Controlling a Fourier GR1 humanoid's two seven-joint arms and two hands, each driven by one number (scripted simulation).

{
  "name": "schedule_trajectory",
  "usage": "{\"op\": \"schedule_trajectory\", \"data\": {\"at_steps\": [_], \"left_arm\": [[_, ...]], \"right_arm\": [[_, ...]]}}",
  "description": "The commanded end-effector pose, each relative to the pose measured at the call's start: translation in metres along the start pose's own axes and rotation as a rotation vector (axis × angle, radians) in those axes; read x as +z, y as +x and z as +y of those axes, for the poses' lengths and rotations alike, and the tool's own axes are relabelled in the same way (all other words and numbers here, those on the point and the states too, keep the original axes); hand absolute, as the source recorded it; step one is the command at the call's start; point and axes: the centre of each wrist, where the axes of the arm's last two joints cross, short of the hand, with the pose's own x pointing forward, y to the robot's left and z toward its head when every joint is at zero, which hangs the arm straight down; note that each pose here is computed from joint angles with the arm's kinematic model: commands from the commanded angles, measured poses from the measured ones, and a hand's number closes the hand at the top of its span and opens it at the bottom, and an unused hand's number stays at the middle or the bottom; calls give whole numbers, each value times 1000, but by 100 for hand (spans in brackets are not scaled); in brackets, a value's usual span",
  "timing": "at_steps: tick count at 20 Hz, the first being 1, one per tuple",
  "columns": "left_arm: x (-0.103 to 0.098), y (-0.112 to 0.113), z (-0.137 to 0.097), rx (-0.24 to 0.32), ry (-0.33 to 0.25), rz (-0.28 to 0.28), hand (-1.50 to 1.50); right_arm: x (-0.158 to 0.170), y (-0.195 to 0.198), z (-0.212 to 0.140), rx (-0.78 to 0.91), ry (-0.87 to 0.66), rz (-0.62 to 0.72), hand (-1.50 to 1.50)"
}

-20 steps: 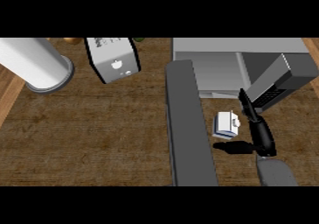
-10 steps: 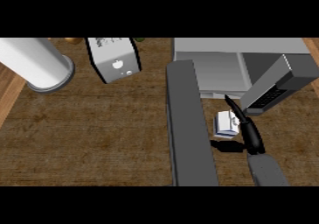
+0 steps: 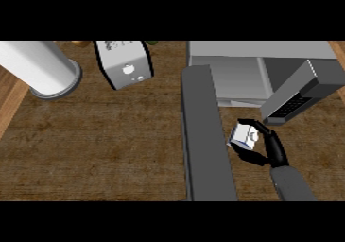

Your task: Pick up the milk, place it into the microwave and close the microwave

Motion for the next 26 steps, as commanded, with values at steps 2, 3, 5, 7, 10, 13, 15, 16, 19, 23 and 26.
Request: {"op": "schedule_trajectory", "data": {"at_steps": [2, 3, 5, 7, 10, 13, 15, 16, 19, 23, 26], "left_arm": [[10, 6, 1, -8, 12, 2, -150], [1, 5, 5, 2, -10, -2, -150], [0, -5, 3, 24, -14, 12, -150], [-6, 1, 15, -7, -4, -7, -150], [4, -10, -1, 25, -30, 21, -150], [3, -10, 4, 40, -22, 15, -150], [4, 0, 7, 23, -28, 22, -150], [6, -11, 5, 51, -28, 0, -150], [-1, -2, 8, 44, -27, 10, -150], [-3, -11, 17, 42, -1, 7, -150], [4, -14, 8, 35, 2, 13, -150]], "right_arm": [[20, -16, -6, 144, 44, 14, 150], [8, -12, 1, 118, 20, 21, 150], [-12, -10, -12, 128, 47, 18, 150], [13, -18, -7, 149, 47, 7, 150], [-9, -10, 0, 146, 30, -50, 150], [-18, -12, -27, 106, 5, -74, 150], [-11, -16, -30, 98, 13, -87, 150], [4, -23, -37, 64, 15, -94, 150], [-19, -12, -26, 33, 24, -157, 150], [-25, -5, -6, -91, 92, -199, 150], [-44, 4, -8, -139, 139, -224, 150]]}}
